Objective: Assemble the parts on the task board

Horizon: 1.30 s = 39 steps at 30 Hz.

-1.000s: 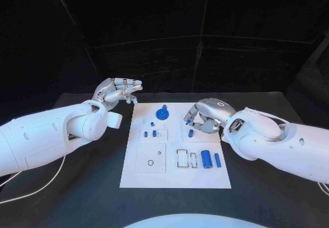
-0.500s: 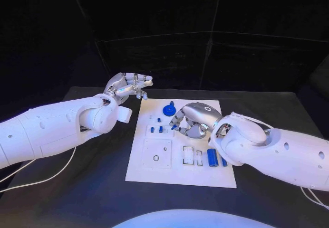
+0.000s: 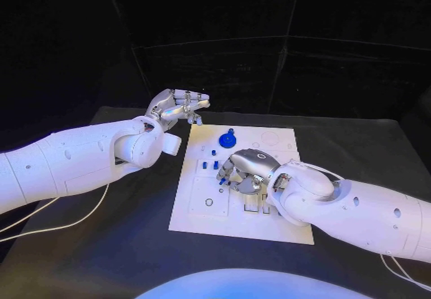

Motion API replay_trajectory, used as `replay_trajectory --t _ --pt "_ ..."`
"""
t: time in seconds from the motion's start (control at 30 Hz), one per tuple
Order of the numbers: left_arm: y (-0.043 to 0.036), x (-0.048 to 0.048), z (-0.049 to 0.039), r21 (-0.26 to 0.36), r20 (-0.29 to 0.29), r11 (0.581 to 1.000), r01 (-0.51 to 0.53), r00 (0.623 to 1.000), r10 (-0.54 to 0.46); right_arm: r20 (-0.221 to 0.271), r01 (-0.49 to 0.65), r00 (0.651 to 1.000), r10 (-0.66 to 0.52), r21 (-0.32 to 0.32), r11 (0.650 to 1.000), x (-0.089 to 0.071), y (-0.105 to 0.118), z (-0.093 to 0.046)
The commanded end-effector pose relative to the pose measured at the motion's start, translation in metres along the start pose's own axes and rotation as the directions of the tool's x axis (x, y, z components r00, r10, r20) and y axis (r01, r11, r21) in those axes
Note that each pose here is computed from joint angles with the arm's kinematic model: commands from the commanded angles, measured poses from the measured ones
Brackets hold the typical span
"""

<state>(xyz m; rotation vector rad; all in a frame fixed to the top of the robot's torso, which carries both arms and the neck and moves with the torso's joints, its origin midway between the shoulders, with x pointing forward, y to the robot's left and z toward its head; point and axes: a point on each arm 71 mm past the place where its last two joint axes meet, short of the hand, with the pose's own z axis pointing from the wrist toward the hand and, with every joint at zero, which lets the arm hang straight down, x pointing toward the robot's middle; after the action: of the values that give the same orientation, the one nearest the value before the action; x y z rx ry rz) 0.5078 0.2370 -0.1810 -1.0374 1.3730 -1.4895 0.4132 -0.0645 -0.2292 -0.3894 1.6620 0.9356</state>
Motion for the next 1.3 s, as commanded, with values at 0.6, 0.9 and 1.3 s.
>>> replay_trajectory --t 0.6,0.9,1.3 --pt "-0.0006 0.0033 0.0020 0.003 -0.018 1.000 0.012 1.000 -0.011 -0.085 0.056 0.995 -0.055 0.003 0.998 0.011 0.001 0.003" --pt "-0.0005 0.0037 0.0020 0.001 -0.022 1.000 0.013 1.000 -0.013 -0.094 0.063 0.994 -0.062 0.004 0.998 0.012 0.001 0.004" --pt "-0.0004 0.0032 0.0016 -0.002 -0.025 1.000 0.015 1.000 -0.015 -0.110 0.068 0.992 -0.067 0.003 0.998 0.015 0.001 0.008"
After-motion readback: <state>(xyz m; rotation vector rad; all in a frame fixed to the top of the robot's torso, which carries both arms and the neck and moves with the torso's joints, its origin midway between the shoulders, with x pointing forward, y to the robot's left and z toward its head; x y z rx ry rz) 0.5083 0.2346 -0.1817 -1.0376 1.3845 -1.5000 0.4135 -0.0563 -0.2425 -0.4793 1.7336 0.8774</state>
